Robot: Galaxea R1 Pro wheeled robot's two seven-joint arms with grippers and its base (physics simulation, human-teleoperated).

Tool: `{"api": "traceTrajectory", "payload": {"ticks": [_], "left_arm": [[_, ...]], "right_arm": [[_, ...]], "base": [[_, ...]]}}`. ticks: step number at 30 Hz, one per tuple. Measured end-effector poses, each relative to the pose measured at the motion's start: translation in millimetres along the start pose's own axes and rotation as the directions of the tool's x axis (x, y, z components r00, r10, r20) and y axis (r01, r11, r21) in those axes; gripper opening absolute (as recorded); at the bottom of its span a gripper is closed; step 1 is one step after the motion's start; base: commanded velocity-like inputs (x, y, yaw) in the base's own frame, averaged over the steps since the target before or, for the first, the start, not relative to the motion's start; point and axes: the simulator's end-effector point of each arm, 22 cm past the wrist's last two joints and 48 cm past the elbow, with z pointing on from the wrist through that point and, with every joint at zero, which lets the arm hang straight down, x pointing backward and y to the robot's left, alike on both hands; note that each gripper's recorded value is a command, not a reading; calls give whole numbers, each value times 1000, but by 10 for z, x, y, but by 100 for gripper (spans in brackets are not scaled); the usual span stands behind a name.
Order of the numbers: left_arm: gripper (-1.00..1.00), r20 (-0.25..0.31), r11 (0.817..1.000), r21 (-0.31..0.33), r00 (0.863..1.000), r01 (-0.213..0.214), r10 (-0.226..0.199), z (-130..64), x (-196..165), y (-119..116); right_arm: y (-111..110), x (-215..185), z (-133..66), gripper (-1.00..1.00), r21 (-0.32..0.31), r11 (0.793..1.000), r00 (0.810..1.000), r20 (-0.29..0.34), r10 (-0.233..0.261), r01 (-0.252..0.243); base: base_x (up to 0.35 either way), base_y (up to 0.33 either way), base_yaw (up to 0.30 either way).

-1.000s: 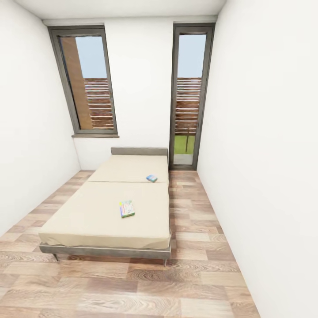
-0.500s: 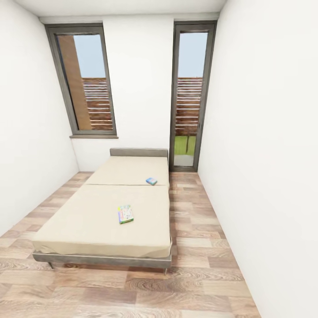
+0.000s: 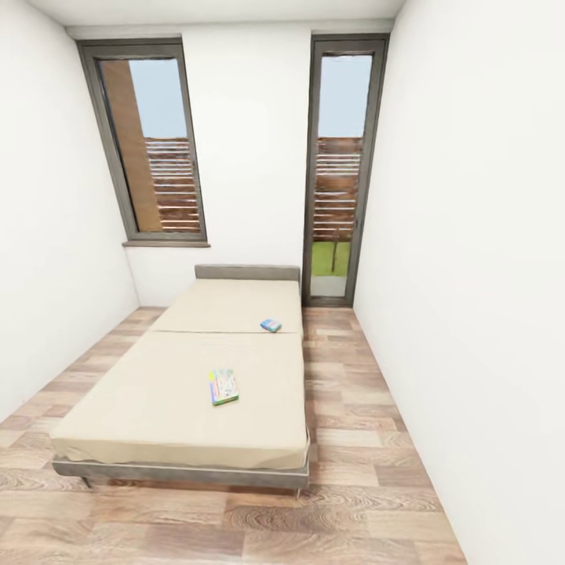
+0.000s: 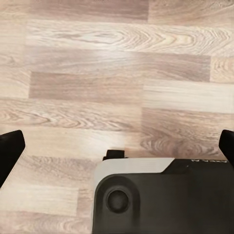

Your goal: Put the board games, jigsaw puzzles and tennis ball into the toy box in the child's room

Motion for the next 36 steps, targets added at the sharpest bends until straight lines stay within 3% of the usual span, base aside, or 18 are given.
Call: {"api": "traceTrajectory", "payload": {"ticks": [18,27,32,36], "left_arm": [[100,4,1000,2,1000,-3,3,-1,-6,-27],[100,25,1000,-1,1000,5,-5,2,-66,-14],[100,67,1000,-2,998,15,-15,22,-249,-11],[100,139,1000,1,990,22,-22,36,-566,-16]], "right_arm": [[-5,-60,0,100,2,1000,1000,29,-3,3],[-16,-157,-7,100,1,1000,997,79,9,-9],[-9,-207,-13,100,-1,1000,995,98,14,-13],[23,-311,-27,100,-6,1000,990,138,21,-21]], "base": [[19,27,0],[0,0,0],[0,0,0],[0,0,0]]}}
